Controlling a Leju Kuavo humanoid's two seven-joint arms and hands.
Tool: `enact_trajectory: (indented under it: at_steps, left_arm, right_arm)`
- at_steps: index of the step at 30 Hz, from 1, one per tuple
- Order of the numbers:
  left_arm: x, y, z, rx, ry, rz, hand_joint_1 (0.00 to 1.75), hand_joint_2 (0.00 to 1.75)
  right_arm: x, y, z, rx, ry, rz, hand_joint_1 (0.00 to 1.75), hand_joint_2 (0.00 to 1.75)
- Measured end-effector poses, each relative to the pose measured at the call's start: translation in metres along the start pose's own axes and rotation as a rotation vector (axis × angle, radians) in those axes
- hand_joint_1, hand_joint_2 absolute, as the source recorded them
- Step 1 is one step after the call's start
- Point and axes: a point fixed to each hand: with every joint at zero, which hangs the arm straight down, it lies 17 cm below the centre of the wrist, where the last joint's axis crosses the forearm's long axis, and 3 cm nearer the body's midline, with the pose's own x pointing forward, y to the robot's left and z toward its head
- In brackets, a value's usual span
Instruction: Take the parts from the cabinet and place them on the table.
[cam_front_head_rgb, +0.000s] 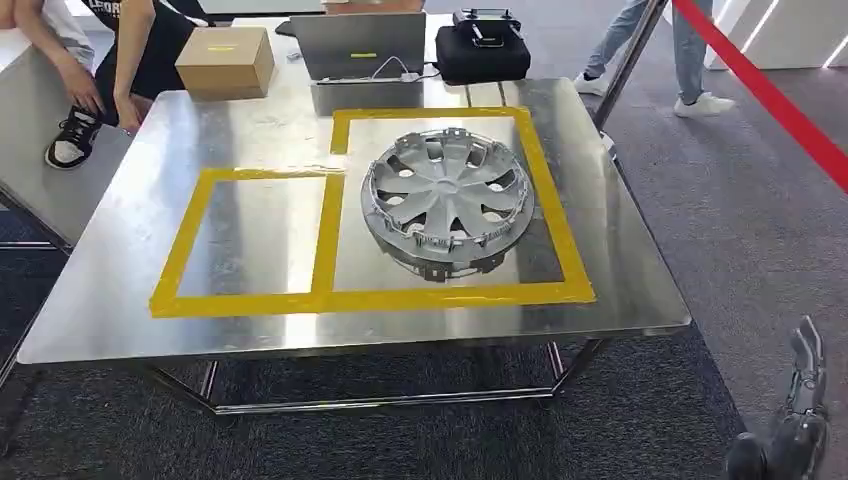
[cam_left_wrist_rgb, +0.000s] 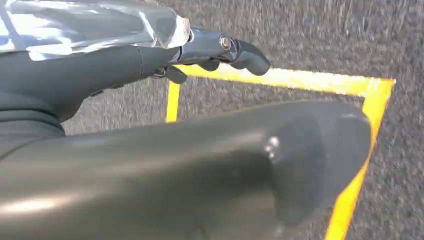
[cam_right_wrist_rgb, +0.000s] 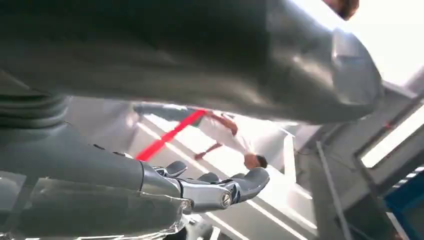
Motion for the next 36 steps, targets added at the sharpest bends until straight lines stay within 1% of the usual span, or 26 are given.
enact_trajectory:
  at_steps: [5,10,16,17,19,21,23,25,26,28,30,31,33,35,36]
  left_arm:
    - [0.004,0.015,-0.002,0.02,-0.01,-0.009,0.0,0.0]
    - [0.009,0.031,-0.004,0.05,-0.02,-0.005,0.0,0.0]
    - [0.008,0.035,-0.004,0.073,-0.018,0.005,0.0,0.0]
    - [0.008,0.033,-0.004,0.072,-0.018,0.007,0.0,0.0]
    - [0.009,0.03,-0.004,0.071,-0.018,0.007,0.0,0.0]
    - [0.011,0.029,-0.005,0.074,-0.021,0.007,0.0,0.0]
    - [0.015,0.025,-0.006,0.071,-0.028,0.01,0.0,0.0]
    - [0.018,0.021,-0.006,0.064,-0.04,0.011,0.0,0.0]
    - [0.015,0.018,-0.005,0.059,-0.039,0.011,0.0,0.0]
    - [0.013,0.013,-0.004,0.052,-0.041,0.009,0.0,0.0]
    - [0.013,0.011,-0.003,0.046,-0.046,0.007,0.0,0.0]
    - [0.014,0.009,-0.003,0.036,-0.049,0.0,0.0,0.0]
    - [0.014,0.005,-0.002,0.015,-0.053,-0.014,0.0,0.0]
    - [0.015,0.003,-0.002,0.002,-0.055,-0.024,0.0,0.0]
    - [0.015,0.001,-0.002,-0.005,-0.056,-0.034,0.0,0.0]
  right_arm:
    - [-0.019,0.008,0.015,0.003,0.088,-0.042,0.0,0.0]
    - [-0.038,0.025,0.031,0.042,0.166,-0.089,0.0,0.0]
    - [-0.088,0.057,0.059,0.089,0.319,-0.142,0.0,0.0]
    - [-0.107,0.069,0.074,0.121,0.378,-0.148,0.0,0.0]
    - [-0.148,0.094,0.117,0.202,0.519,-0.129,0.0,0.0]
    - [-0.175,0.11,0.156,0.263,0.634,-0.115,0.0,0.0]
    - [-0.2,0.138,0.211,0.363,0.806,-0.138,0.0,0.0]
    - [-0.212,0.159,0.285,0.492,1.036,-0.169,0.0,0.0]
    - [-0.21,0.164,0.32,0.547,1.14,-0.187,0.0,0.0]
    - [-0.195,0.169,0.381,0.63,1.289,-0.217,0.0,0.0]
    - [-0.181,0.174,0.422,0.698,1.421,-0.253,0.0,0.0]
    - [-0.172,0.177,0.445,0.75,1.522,-0.283,0.0,0.0]
    - [-0.15,0.175,0.498,0.888,1.771,-0.289,0.0,0.0]
    - [-0.131,0.167,0.531,0.957,1.935,-0.255,0.0,0.0]
    - [-0.127,0.168,0.535,0.964,1.957,-0.258,0.0,0.0]
